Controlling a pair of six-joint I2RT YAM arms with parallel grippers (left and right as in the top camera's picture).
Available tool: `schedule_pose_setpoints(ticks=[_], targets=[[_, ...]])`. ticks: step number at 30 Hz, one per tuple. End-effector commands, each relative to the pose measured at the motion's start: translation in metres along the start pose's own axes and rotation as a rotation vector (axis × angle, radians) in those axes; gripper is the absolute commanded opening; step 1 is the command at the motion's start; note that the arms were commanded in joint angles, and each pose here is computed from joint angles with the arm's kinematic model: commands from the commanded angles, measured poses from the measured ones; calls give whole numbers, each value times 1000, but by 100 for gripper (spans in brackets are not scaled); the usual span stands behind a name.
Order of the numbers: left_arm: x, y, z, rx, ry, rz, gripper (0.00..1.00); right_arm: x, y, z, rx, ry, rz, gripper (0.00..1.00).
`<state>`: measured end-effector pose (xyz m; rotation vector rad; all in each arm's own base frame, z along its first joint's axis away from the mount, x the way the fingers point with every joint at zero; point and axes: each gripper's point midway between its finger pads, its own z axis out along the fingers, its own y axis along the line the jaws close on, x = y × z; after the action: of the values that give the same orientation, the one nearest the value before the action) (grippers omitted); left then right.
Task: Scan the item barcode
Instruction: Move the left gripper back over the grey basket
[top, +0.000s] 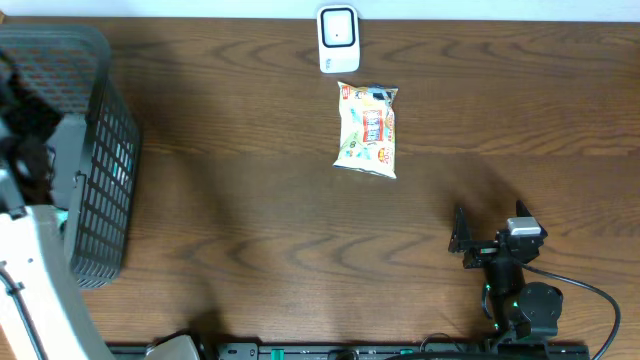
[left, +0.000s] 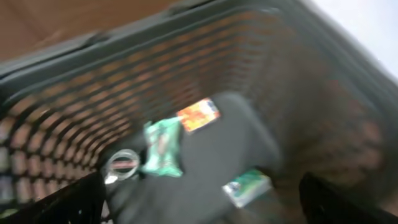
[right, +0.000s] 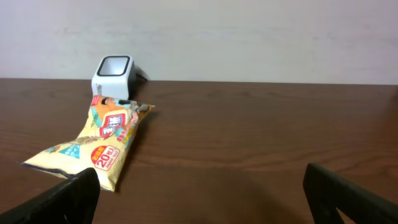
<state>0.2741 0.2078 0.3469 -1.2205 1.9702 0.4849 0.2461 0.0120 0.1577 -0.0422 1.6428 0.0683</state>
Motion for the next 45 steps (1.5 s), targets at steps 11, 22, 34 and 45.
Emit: schedule_pose_setpoints(ticks=[11,22,34,45], targets=[[39,51,101,-299,216,-140,98,0,2,0,-7,0,-9,99],[73,67,179,-535,276,-112,98,0,2,0,-7,0,-9,99],[125,73,231,-606,431,-1,98,0,2,0,-8,0,-9,99],[158,73,256,-616,522,43,95,0,2,0,-7,0,-9,99]])
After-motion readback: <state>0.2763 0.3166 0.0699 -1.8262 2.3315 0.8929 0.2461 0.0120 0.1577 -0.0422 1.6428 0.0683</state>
